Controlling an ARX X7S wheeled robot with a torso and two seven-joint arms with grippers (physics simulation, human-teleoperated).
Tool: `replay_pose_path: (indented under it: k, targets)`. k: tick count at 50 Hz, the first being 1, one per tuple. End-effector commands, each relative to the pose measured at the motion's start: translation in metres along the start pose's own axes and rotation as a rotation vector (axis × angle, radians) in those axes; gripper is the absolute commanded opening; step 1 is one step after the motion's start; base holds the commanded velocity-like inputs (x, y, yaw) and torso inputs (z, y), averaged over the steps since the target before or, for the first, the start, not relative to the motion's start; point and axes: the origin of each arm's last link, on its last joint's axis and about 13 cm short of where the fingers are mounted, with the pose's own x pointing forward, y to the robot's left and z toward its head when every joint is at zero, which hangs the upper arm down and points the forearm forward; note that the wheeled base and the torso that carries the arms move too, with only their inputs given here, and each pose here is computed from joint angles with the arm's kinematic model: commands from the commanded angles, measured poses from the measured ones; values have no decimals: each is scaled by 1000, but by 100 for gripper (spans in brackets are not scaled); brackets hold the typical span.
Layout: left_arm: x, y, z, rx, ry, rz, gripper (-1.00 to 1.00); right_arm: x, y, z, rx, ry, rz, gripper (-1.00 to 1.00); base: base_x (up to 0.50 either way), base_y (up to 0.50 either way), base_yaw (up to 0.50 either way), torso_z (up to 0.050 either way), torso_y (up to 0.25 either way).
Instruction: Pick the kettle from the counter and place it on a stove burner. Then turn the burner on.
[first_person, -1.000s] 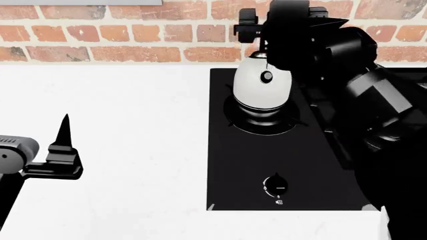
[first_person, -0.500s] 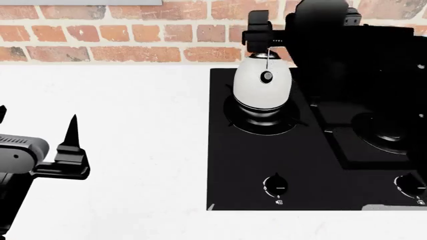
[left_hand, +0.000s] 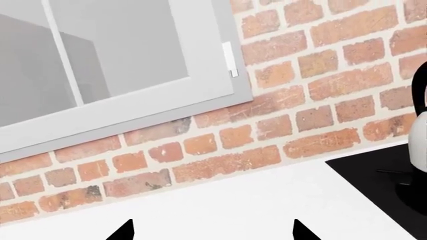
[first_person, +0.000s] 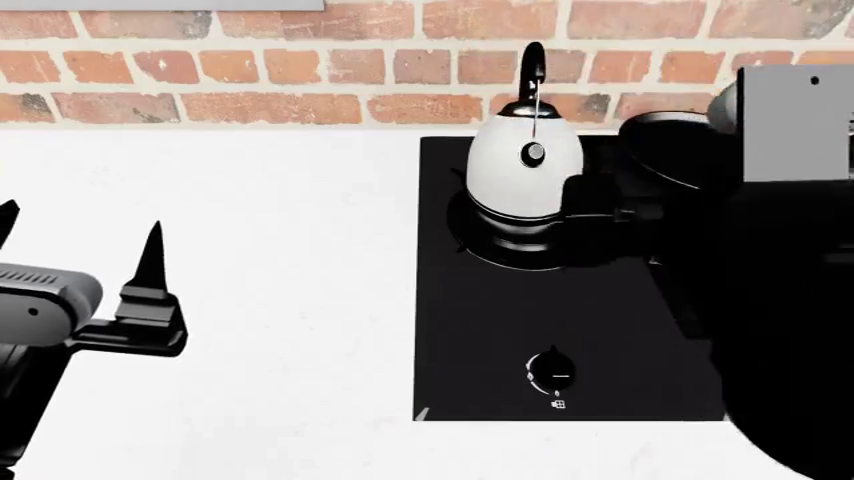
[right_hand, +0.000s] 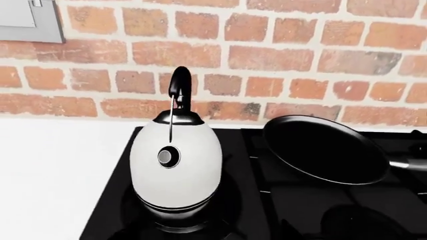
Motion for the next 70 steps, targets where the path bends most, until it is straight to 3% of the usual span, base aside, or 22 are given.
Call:
replay_pose_path:
  k: [1, 11, 30, 52, 62, 70]
  targets:
    - [-5, 2, 2, -2, -7, 6, 100, -38, -10, -26, -55, 71, 20, 100, 0, 0, 0, 0, 0]
    - [-6, 2, 3, -2, -11, 8, 100, -63, -16, -41, -69, 117, 43, 100, 0, 0, 0, 0, 0]
    - [-7, 2, 6, 1, -14, 11, 100, -64, -14, -61, -132, 222, 105, 100, 0, 0, 0, 0, 0]
    - [-7, 4, 2, -7, -10, 18, 100, -70, -13, -79, -146, 279, 179, 100, 0, 0, 0, 0, 0]
    - [-8, 6, 4, -6, -21, 25, 100, -62, -13, -89, -32, 225, 190, 100, 0, 0, 0, 0, 0]
    - [-7, 6, 5, -5, -26, 23, 100, -47, -8, -99, -22, 226, 195, 100, 0, 0, 0, 0, 0]
